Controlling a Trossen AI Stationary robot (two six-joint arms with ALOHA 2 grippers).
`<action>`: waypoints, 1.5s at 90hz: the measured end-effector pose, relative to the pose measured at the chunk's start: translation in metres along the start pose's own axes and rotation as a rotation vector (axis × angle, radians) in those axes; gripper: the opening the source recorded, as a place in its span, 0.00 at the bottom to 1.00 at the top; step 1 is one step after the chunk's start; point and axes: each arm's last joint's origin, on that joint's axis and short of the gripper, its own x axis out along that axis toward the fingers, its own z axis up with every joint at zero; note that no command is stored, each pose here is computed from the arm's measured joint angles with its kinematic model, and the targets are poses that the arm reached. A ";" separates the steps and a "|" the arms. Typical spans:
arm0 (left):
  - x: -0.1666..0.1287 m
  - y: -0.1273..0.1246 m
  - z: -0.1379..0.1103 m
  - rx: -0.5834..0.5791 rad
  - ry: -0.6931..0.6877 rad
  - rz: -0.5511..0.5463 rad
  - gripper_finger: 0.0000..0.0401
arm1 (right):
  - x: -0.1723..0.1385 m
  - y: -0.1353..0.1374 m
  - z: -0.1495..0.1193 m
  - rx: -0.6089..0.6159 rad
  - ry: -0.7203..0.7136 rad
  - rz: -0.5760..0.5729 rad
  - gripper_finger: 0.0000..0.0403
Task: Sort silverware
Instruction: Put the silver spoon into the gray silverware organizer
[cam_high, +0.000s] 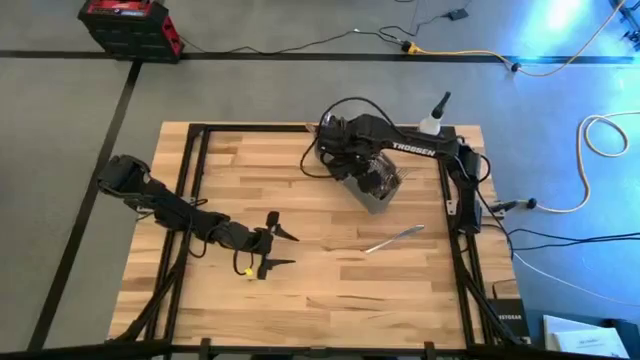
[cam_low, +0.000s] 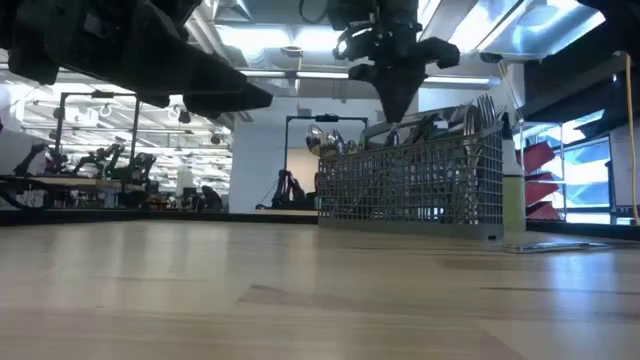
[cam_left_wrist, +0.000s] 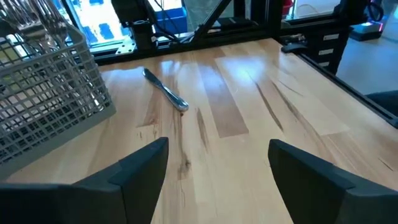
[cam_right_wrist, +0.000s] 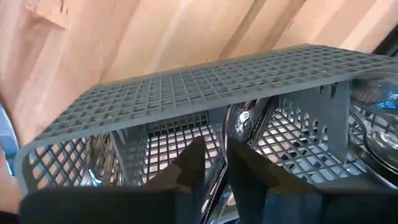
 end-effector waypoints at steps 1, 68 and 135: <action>0.000 0.000 0.000 0.000 0.000 0.000 0.65 | 0.000 0.000 0.000 0.001 0.000 0.000 0.15; 0.000 -0.001 -0.002 -0.003 0.019 -0.004 0.65 | 0.015 -0.012 -0.003 -0.022 0.005 0.034 0.04; 0.000 -0.001 -0.002 0.006 0.021 -0.004 0.65 | -0.087 -0.017 -0.020 0.103 -0.229 -0.153 0.00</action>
